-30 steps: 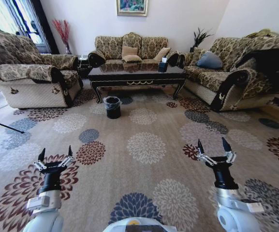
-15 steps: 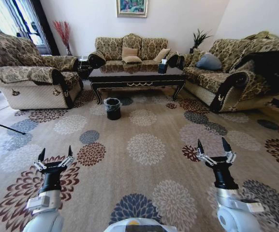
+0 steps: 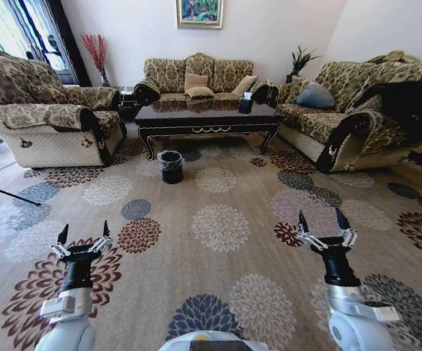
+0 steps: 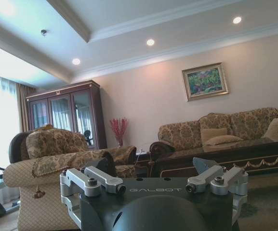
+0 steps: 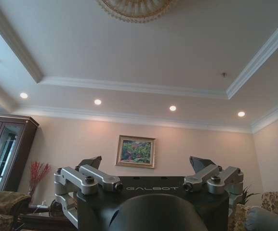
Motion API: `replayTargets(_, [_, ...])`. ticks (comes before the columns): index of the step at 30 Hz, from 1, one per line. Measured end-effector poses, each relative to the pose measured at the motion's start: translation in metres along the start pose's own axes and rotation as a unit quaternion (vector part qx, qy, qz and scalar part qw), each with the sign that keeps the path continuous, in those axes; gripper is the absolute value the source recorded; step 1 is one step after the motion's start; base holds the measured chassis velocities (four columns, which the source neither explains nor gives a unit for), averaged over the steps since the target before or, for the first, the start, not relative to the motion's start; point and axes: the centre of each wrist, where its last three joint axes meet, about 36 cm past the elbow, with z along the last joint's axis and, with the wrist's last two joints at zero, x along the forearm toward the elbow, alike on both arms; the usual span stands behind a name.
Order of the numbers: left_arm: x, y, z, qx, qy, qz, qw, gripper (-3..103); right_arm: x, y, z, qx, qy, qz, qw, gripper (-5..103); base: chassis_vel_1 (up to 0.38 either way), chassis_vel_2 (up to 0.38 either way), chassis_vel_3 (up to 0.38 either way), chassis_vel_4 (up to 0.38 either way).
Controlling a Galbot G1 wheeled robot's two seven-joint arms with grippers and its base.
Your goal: Move to the front of the table and pick up the trash from the floor, then place it into the trash bin.
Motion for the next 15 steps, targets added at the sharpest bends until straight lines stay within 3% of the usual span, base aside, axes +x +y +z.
replayTargets(15, [0.0000,0.0000,0.0000,0.000,0.000,0.000,1.0000,100,0.0000,0.0000,0.0000,0.000,0.000,0.000,1.000,100,0.000,0.000,0.000,0.000])
